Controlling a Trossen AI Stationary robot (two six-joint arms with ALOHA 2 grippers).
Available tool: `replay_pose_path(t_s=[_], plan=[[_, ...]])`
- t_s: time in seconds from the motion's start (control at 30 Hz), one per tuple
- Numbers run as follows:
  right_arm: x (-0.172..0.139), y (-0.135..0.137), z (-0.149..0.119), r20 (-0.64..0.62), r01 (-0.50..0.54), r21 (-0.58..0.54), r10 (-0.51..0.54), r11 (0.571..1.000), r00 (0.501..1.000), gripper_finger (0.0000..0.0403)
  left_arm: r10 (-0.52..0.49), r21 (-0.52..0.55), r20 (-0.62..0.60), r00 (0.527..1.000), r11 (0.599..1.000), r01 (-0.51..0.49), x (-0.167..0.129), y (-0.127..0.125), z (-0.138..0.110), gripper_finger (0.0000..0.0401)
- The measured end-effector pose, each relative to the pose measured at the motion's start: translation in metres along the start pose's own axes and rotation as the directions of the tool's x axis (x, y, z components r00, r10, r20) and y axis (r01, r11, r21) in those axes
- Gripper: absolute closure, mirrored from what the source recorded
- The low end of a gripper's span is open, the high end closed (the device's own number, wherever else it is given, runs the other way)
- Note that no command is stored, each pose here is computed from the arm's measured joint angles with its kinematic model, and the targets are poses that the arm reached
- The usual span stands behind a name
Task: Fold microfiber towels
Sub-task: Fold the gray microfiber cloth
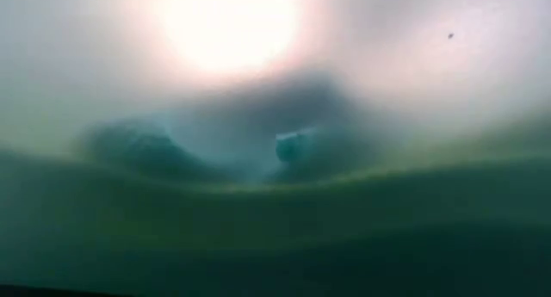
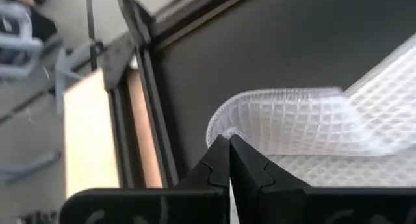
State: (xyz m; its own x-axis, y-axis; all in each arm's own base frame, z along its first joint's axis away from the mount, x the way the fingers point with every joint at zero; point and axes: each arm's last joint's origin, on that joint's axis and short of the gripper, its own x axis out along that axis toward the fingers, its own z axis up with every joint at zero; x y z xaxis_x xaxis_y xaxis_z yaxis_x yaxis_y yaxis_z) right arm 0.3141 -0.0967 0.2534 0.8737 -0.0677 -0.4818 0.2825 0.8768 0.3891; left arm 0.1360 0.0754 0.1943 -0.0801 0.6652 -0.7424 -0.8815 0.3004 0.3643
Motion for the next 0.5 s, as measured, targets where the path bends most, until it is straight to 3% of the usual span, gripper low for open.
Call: replay_pose_path(t_s=[0.13,0.3,0.5], plan=[[0.002,0.009,-0.008,-0.066,-0.057,0.007,0.057,0.998,0.996,0.0403,-0.016,-0.04,-0.026,1.0,0.999,0.015,0.02,0.001,-0.008,0.0385],[0.005,0.014,-0.022,-0.18,-0.051,0.003,0.051,0.999,0.982,0.0403,-0.017,-0.053,0.002,1.0,0.998,0.017,0.029,0.003,-0.005,0.0369],[0.029,0.01,-0.038,-0.25,-0.067,0.001,0.066,0.998,0.966,0.0403,0.032,0.041,0.072,0.997,0.999,-0.035,0.014,0.012,0.026,0.0356]])
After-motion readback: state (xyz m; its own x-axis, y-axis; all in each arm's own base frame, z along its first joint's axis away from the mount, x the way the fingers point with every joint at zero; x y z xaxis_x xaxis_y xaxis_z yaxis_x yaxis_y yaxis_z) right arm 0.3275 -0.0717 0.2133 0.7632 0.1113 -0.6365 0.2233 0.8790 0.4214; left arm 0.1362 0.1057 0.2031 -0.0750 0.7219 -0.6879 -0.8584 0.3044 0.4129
